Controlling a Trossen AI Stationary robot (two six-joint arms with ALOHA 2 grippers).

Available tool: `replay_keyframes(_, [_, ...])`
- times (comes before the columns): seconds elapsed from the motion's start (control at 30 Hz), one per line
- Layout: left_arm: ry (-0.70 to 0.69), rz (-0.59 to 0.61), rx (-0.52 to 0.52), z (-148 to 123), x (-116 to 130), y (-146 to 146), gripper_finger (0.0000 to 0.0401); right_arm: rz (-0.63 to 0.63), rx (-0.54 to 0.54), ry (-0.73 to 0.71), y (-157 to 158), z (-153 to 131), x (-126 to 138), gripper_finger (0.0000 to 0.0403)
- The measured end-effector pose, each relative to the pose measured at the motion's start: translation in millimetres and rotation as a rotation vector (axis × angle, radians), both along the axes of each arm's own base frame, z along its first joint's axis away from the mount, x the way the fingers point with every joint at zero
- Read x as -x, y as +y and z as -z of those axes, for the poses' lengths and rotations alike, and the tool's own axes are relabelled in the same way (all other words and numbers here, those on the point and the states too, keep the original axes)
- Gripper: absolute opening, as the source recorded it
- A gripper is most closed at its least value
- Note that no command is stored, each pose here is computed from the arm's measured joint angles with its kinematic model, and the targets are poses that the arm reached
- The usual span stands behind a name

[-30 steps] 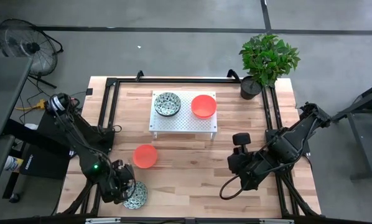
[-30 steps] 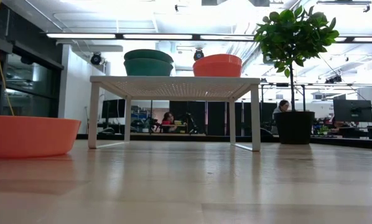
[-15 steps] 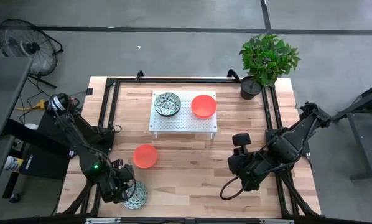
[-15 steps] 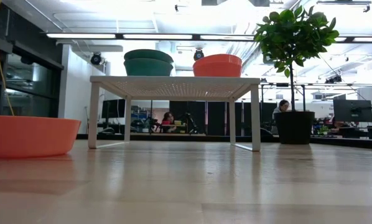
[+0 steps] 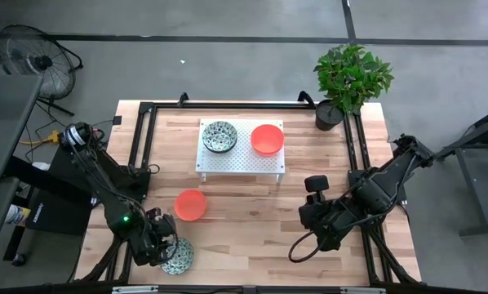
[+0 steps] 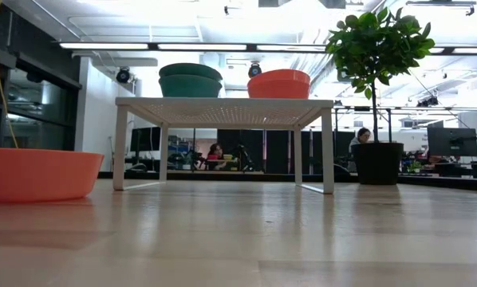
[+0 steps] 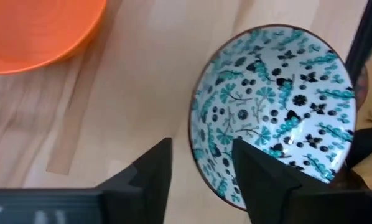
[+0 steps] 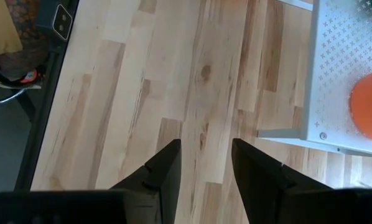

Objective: Pick & Place Mini bowls
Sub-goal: Stack the green and white patterned bowl on top of the green and white patterned bowl on the shelf

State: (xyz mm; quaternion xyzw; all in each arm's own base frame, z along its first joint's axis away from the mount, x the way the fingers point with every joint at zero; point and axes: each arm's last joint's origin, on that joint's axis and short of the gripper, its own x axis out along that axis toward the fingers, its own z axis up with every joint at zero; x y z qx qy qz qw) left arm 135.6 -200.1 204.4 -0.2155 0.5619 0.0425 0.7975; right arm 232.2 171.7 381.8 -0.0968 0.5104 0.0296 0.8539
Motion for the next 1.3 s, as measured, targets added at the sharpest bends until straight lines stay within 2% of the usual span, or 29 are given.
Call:
replay_keyframes(0.13, [0.003,-0.003,-0.005,0,0,0,0.0206,0.0,0.0,0.0,0,0,0,0.013])
replay_keyframes(0.23, [0.006,-0.004,-0.009,1,0,0,0.0221,0.0,0.0,0.0,0,0,0,0.013])
replay_keyframes(0.43, [0.063,0.007,-0.038,16,-3,-7,0.0216,0.005,0.011,-0.013,0,2,-1,0.013])
replay_keyframes(0.77, [0.092,-0.023,-0.032,26,-6,-12,0.021,0.003,0.044,0.076,2,31,-2,0.013])
replay_keyframes(0.9, [0.081,-0.021,-0.007,25,-7,-14,0.0198,0.02,0.047,0.088,2,36,-2,0.013])
replay_keyframes(1.3, [0.074,-0.039,-0.012,25,-7,-14,0.012,0.013,0.061,0.057,2,37,-4,0.013])
